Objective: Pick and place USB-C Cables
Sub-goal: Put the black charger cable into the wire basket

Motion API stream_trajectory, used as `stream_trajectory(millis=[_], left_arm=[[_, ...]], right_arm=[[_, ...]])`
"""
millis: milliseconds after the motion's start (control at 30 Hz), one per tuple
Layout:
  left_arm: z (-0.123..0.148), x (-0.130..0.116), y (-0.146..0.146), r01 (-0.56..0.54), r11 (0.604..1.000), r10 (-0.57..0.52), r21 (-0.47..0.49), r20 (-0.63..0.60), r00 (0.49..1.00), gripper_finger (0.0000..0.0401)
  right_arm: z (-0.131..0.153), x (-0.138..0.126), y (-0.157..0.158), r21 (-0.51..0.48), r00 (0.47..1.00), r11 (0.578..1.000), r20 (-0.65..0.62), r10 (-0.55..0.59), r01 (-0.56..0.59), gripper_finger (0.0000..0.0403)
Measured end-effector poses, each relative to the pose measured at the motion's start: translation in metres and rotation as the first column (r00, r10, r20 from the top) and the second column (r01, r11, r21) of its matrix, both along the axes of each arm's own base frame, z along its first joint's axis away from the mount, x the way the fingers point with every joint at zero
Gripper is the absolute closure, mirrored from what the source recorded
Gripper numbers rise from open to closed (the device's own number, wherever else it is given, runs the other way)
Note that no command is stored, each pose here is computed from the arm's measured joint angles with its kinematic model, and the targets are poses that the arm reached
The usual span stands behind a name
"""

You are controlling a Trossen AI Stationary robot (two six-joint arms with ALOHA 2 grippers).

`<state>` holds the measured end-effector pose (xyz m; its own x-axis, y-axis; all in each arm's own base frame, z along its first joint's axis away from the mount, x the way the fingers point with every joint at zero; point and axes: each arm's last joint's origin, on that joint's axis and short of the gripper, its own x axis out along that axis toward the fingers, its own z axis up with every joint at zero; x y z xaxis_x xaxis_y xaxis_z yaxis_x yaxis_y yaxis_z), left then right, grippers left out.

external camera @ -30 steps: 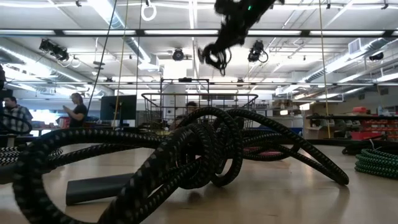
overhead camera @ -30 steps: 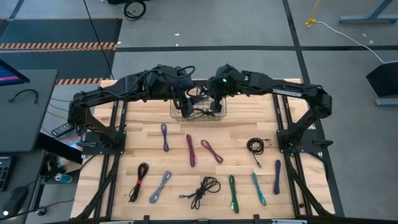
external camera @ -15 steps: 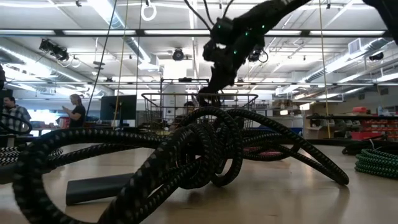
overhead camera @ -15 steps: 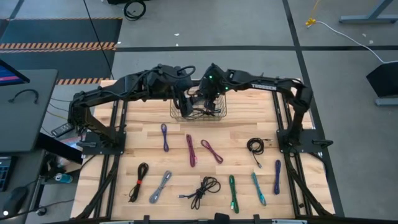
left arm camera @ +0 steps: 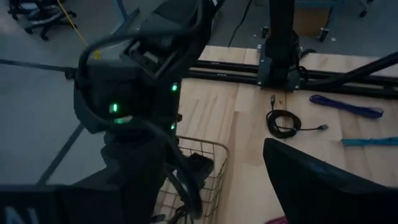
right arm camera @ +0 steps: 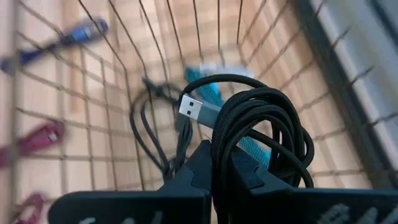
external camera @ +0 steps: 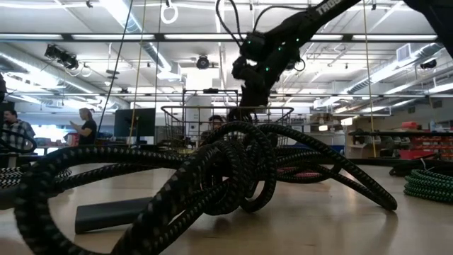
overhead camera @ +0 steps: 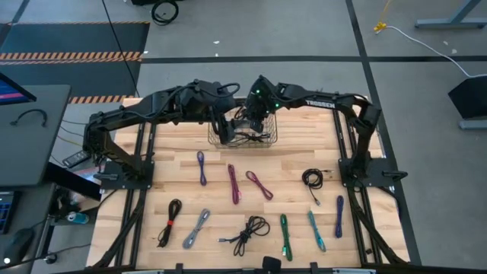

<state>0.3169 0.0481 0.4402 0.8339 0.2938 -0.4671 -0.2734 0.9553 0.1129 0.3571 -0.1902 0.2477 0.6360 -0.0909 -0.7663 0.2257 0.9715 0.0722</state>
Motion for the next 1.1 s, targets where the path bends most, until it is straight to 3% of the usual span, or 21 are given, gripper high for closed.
stream_trajectory(millis=[267, 533, 867, 1100], left_arm=[[0.005, -0.003, 0.002, -0.048, 0.992, 0.049, 0.116, -0.003, 0.999, 0.0125], [0.024, -0.037, 0.005, -0.248, 0.93, 0.258, 0.273, -0.001, 0.966, 0.0125], [0.044, -0.097, -0.003, -0.346, 0.926, 0.343, 0.15, 0.045, 0.938, 0.0125], [0.051, -0.12, -0.006, -0.365, 0.924, 0.36, 0.11, 0.068, 0.931, 0.0125]], right_arm=[[0.022, -0.008, 0.005, -0.022, 0.999, 1.0, 0.046, 0.0, 0.001, 0.0385], [0.018, -0.015, 0.007, -0.012, 0.999, 1.0, -0.04, -0.009, 0.008, 0.0385], [0.017, -0.016, 0.005, -0.023, 0.999, 1.0, -0.051, -0.017, 0.016, 0.0385], [0.016, -0.022, -0.003, -0.046, 0.995, 0.998, -0.085, -0.056, 0.052, 0.0385]])
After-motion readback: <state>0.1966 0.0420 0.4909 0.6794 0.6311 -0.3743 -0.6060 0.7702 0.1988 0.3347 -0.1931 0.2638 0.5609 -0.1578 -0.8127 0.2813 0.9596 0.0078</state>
